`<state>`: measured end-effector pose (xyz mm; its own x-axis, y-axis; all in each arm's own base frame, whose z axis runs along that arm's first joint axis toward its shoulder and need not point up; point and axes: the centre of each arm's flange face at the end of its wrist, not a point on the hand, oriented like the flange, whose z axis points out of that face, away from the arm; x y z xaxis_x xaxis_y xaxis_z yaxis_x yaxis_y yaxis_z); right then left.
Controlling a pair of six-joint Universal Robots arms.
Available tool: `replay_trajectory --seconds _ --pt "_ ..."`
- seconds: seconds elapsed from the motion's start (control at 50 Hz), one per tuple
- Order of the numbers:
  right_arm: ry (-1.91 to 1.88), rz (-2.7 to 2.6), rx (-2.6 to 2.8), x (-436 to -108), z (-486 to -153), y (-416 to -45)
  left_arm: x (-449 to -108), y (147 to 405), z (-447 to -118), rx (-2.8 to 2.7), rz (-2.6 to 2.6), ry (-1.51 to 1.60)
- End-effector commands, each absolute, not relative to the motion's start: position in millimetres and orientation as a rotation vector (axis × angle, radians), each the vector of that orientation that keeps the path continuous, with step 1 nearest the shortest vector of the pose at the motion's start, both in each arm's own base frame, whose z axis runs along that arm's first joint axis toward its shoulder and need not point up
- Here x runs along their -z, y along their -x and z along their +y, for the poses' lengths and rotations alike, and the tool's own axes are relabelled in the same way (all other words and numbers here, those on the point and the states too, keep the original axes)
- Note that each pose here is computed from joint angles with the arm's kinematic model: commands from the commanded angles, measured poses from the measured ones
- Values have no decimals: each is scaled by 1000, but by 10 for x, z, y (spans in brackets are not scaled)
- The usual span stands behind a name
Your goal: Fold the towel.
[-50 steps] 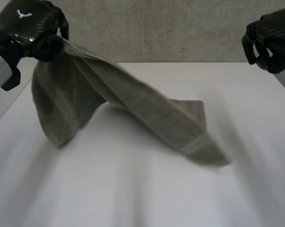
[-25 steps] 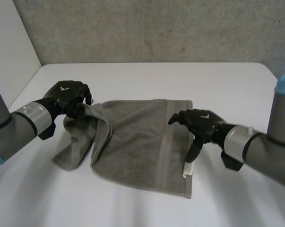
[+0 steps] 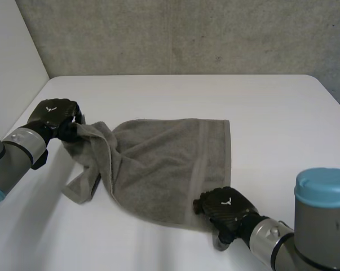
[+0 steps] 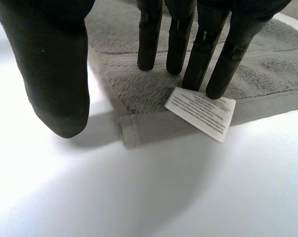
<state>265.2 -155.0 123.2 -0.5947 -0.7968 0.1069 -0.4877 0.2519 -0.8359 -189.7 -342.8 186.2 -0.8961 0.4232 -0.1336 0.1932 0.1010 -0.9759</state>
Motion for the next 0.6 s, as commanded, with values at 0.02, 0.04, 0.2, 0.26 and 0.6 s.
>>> replay_trajectory --seconds 0.02,0.04,0.2,0.26,0.6 --pt "1229 2143 1337 -1168 -1486 -2621 -1823 1905 -3424 -1885 -2192 623" --pt "1230 2138 1347 -1158 -1484 -2620 -1810 1905 -3419 -1879 -2195 623" --pt "1231 2112 1371 -1164 -1499 -2637 -1774 1908 -3392 -1875 -2197 624" --pt "1231 2111 1373 -1169 -1505 -2640 -1761 1907 -3377 -1869 -2201 624" --pt "1255 2079 1432 -1215 -1527 -2652 -1743 1916 -3354 -1867 -2199 625"
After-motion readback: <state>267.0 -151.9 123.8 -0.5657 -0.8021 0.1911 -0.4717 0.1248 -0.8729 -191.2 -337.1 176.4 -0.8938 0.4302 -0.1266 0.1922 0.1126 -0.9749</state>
